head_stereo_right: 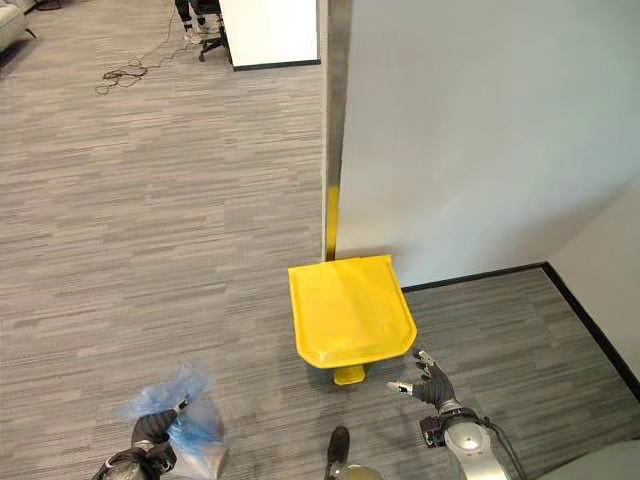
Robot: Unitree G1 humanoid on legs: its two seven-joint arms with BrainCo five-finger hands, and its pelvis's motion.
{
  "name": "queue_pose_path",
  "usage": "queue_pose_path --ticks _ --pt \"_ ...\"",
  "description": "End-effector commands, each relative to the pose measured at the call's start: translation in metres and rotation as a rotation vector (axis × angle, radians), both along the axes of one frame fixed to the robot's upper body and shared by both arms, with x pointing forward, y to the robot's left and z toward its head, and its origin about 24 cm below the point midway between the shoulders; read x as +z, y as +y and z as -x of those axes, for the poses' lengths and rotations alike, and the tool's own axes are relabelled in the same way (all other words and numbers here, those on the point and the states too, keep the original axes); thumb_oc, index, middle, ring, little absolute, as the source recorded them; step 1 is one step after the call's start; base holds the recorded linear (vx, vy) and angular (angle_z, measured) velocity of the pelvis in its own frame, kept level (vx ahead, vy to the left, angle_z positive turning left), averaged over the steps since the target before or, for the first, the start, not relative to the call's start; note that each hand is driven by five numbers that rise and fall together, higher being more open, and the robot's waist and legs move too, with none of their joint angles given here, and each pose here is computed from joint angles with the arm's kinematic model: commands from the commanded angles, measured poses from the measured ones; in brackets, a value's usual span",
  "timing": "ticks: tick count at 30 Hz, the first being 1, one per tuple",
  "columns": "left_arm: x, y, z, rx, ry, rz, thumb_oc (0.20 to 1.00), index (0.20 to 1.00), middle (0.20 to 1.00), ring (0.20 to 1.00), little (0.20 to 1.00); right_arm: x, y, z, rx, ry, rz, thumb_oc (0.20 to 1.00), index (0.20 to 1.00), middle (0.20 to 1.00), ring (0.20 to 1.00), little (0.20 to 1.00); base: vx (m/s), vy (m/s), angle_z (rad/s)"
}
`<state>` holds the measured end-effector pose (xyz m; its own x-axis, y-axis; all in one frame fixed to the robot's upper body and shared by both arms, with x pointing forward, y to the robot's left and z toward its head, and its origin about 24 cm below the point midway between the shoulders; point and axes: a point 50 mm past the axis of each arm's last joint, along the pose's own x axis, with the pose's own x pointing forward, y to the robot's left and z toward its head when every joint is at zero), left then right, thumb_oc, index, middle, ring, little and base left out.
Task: Gather garbage on tea table into small bin, then transfer packed bag to large trash can.
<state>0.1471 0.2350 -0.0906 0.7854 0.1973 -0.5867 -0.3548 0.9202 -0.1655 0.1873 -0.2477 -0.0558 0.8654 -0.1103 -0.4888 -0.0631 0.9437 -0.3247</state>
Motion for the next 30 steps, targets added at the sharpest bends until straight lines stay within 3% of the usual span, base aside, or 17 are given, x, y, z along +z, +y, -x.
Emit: queue_pose_path --ticks 1,17,30 --pt "0.024 0.012 -0.022 -0.012 -0.135 -0.054 0.200 0.200 0.200 0.200 0.200 0.019 -0.015 -0.007 -0.024 -0.095 0.036 1.000 1.000 1.000 1.000 1.000 -0.06 0.042 -0.17" --pt "0.036 0.027 -0.029 -0.028 -0.167 -0.131 0.200 0.200 0.200 0.200 0.200 0.002 -0.001 -0.004 -0.045 -0.044 -0.025 1.000 1.000 1.000 1.000 1.000 -0.07 0.051 -0.08" --pt "0.024 0.023 -0.011 -0.006 -0.112 -0.099 0.200 0.200 0.200 0.200 0.200 0.005 -0.007 0.000 -0.030 -0.037 0.007 1.000 1.000 1.000 1.000 1.000 0.10 -0.039 0.09"
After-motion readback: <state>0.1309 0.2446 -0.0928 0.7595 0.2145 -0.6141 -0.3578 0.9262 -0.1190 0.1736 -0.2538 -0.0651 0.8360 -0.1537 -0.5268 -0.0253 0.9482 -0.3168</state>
